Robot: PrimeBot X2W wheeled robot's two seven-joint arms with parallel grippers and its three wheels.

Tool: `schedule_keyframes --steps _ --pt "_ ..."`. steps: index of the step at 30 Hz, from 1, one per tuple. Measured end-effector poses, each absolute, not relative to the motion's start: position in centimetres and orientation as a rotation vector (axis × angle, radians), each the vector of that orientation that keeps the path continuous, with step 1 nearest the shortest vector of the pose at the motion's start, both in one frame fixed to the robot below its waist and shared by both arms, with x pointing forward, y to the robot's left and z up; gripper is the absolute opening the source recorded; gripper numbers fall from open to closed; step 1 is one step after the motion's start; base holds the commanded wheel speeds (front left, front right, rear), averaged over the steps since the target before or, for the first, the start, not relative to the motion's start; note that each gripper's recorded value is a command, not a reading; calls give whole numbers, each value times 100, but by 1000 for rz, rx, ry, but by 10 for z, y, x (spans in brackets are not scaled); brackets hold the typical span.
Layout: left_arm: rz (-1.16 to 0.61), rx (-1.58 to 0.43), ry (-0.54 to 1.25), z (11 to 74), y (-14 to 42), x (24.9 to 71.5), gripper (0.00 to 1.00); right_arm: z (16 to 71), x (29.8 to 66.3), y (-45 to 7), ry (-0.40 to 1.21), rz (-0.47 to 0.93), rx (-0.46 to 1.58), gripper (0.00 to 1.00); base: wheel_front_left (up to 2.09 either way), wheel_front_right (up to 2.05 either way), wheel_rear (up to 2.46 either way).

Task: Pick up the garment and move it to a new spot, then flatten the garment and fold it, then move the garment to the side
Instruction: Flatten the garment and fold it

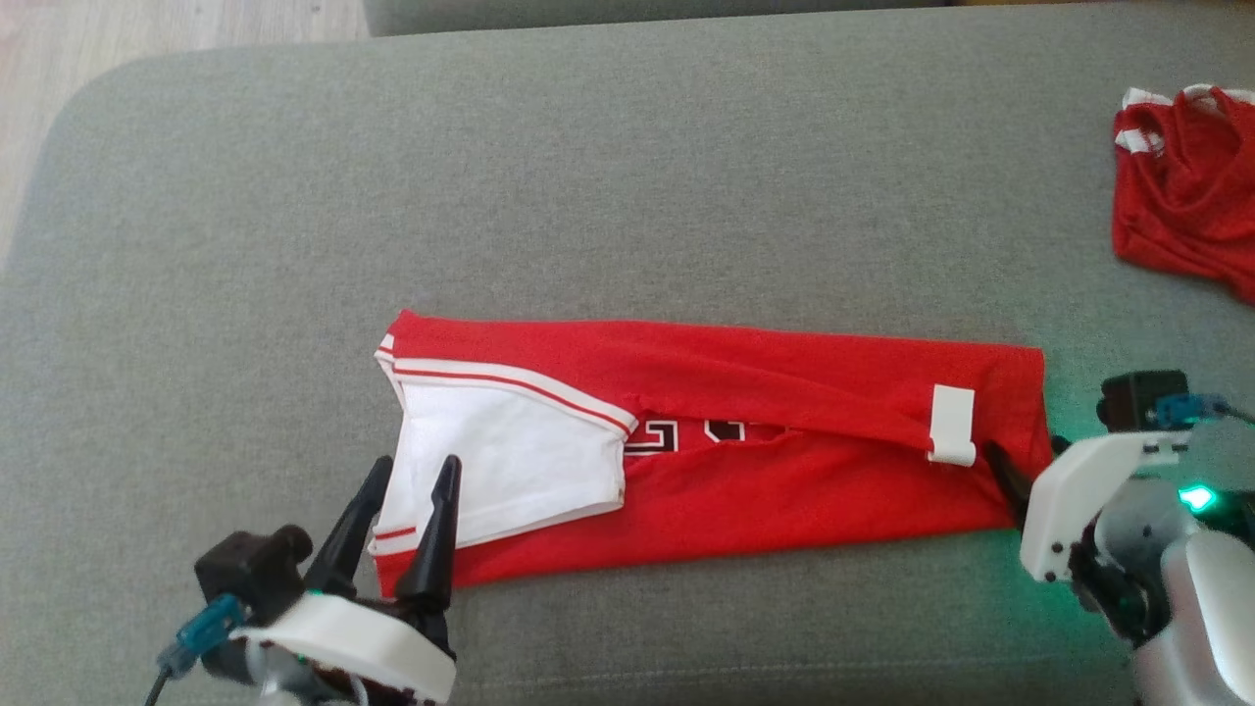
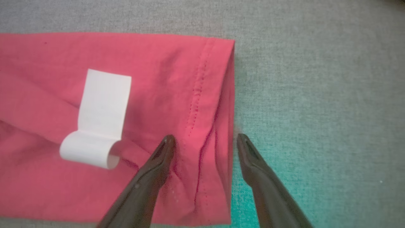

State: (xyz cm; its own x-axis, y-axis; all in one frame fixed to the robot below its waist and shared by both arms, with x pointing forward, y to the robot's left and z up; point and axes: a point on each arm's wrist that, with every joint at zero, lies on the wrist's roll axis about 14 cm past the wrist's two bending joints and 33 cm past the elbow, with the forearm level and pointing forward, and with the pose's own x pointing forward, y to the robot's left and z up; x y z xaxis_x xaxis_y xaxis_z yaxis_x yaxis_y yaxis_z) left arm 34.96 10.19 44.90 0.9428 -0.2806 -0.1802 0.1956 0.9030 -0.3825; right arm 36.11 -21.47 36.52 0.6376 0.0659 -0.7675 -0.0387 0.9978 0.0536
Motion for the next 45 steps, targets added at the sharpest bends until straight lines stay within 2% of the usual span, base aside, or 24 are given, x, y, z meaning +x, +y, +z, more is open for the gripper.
schedule_keyframes --steps 9,10,11,12,15,16,25,34,45 --pt "-249 -362 231 448 102 359 100 363 376 -209 928 75 75 100 0 0 0" --pt "-249 -361 229 449 102 360 100 363 377 -209 928 75 79 89 0 0 0" --pt "-247 -361 228 449 102 360 100 363 379 -209 929 75 78 64 0 0 0" --pt "-246 -361 229 449 102 361 100 362 380 -209 930 75 78 48 0 0 0" --pt "-246 -360 229 449 102 361 100 363 383 -208 925 77 95 22 0 0 0" --pt "-246 -360 229 449 102 361 100 363 383 -207 916 79 95 2 0 0 0" --pt "-268 -354 215 453 97 362 100 375 387 -213 832 63 108 0 0 0 0" --pt "-314 -355 186 465 84 366 100 421 405 -244 656 7 97 0 0 0 0" --pt "-321 -341 164 475 84 361 100 461 404 -167 524 239 116 0 0 0 0"
